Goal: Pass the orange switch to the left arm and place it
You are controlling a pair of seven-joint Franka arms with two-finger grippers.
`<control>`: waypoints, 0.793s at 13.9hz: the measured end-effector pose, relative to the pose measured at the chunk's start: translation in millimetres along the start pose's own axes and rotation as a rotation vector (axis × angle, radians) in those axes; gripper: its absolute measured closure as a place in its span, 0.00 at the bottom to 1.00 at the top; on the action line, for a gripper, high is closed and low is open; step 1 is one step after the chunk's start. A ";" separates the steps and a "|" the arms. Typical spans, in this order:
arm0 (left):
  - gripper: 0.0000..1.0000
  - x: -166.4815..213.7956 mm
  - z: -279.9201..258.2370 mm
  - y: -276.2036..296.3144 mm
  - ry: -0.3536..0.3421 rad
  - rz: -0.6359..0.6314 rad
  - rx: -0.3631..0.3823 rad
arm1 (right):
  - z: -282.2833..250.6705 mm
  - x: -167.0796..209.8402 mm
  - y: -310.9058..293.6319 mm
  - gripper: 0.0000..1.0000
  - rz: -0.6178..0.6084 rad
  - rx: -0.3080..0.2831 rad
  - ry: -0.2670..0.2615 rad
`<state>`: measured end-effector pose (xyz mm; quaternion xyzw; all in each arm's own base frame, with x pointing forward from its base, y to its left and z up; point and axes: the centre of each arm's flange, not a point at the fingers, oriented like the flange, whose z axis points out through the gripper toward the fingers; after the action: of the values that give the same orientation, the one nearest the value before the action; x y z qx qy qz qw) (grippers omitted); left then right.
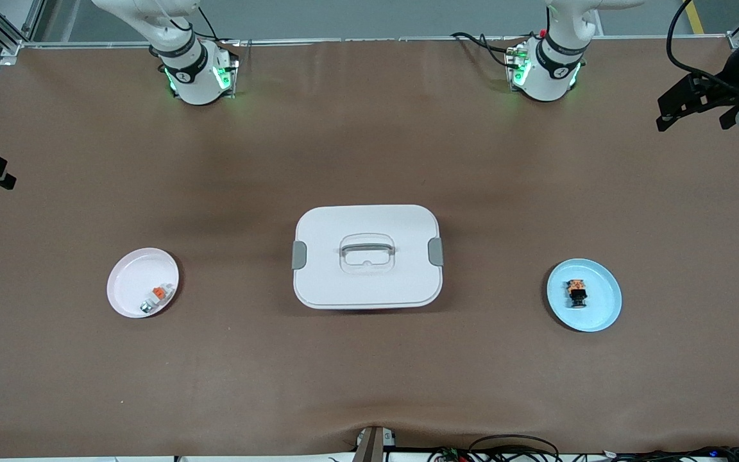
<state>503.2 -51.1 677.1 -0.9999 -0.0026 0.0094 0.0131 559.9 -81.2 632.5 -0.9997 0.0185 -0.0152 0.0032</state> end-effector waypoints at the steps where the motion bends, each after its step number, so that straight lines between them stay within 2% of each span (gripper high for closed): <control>1: 0.00 -0.1 -0.9 0.0 0.002 0.000 0.000 | 0.0 0.1 -0.4 0.00 -0.001 0.000 0.000; 11: 0.00 -1.5 -6.6 1.1 0.010 0.002 -0.001 | -5.1 -1.9 0.6 0.00 0.005 0.020 0.015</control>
<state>501.8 -52.4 683.7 -0.9999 -0.0014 0.0042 0.0127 557.9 -81.8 637.6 -0.9994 0.0210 -0.0228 0.0128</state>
